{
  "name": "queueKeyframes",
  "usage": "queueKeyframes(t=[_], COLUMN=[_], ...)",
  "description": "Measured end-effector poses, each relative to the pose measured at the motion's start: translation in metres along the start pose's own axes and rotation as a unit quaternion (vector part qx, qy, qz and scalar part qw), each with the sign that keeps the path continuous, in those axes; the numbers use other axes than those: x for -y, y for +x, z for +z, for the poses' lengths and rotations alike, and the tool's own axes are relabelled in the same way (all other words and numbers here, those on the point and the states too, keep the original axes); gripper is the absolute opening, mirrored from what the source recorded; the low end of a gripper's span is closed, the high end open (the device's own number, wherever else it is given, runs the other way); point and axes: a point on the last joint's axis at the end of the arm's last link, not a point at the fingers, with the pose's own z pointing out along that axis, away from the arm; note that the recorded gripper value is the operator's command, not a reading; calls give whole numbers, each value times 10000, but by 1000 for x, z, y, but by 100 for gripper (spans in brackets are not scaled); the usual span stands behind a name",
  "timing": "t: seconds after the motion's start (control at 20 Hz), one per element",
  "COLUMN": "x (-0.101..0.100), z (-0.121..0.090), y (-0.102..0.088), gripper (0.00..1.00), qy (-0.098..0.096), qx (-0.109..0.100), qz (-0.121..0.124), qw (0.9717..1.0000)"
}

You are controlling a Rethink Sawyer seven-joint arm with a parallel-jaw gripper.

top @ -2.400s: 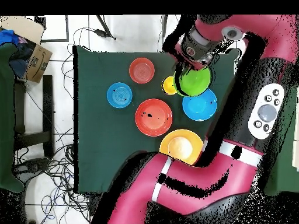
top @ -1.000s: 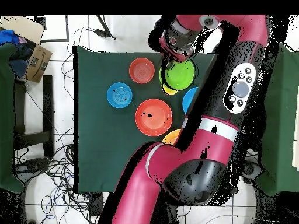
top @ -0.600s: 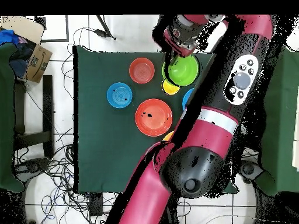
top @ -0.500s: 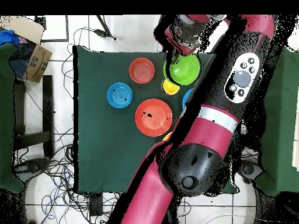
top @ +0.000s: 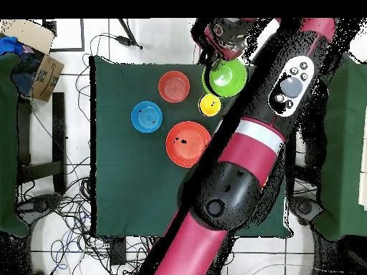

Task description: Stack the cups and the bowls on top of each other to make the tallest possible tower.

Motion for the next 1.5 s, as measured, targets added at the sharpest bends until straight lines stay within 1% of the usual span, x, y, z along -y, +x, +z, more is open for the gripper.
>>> queueKeyframes(t=[0.2, 0.6, 1.0, 1.5], x=[-13, -33, -43, -42], z=[2, 6, 11, 11], y=[-4, -7, -8, -10], gripper=[0, 0, 0, 0], qy=[-87, -232, -232, -267], qx=[180, 411, 443, 440], qz=[27, 45, 84, 121], qw=[9998, 9989, 9987, 9986])
